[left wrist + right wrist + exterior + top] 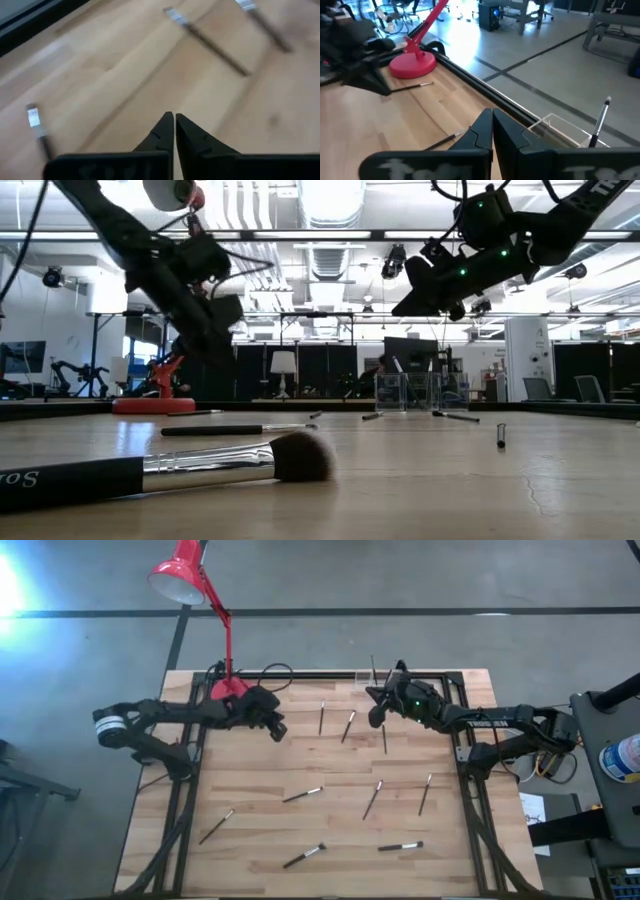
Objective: Put items in baskets/containers
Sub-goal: Put the eyeshadow brush into the transparent organizer
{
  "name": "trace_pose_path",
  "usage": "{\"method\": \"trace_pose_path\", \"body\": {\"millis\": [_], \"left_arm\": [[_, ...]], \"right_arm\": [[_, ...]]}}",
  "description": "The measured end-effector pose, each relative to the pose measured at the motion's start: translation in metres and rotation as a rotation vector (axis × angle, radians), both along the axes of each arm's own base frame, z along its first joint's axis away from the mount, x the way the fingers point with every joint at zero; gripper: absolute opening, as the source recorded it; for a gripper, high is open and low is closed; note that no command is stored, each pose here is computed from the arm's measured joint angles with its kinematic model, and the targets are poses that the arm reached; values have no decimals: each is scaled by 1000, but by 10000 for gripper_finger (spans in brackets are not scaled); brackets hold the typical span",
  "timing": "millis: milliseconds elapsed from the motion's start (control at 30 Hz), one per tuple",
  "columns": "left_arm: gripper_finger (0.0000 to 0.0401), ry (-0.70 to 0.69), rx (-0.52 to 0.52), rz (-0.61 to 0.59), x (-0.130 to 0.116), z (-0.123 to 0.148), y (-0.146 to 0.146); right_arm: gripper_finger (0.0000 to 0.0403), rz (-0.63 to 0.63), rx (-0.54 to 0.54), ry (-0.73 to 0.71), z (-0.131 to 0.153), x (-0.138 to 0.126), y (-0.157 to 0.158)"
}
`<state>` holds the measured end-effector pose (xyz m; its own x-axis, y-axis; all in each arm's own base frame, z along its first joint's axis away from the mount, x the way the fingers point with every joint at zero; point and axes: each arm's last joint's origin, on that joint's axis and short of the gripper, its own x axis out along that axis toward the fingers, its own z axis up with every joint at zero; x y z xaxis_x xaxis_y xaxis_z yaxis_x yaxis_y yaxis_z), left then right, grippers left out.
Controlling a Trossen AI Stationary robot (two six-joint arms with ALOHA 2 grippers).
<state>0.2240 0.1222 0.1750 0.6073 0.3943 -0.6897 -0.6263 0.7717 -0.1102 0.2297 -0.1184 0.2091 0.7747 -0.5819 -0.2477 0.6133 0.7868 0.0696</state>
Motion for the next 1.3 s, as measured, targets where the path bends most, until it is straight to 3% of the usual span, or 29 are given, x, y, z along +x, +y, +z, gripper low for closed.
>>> {"method": "trace_pose_path", "body": {"millis": [167, 367, 467, 633, 833, 1100, 1300], "left_arm": [[57, 92, -8, 89, 11, -3, 19], [90, 35, -98, 78, 38, 2, 40], [97, 105, -91, 89, 42, 4, 48], [101, 220, -117, 189, 28, 4, 70], [101, 235, -137, 302, 5, 0, 97], [101, 295, -152, 283, 2, -11, 102], [101, 366, -102, 337, 1, -22, 107]], "right_arm": [[8, 1, 1, 11, -2, -1, 0], [8, 4, -3, 17, -2, -1, 0], [8, 10, -2, 22, -3, 0, 2], [8, 32, -12, 31, -3, 2, 6], [8, 35, -15, 34, -3, 2, 6], [8, 35, -18, 35, -3, 2, 6], [8, 35, -18, 34, -3, 2, 6]]}}
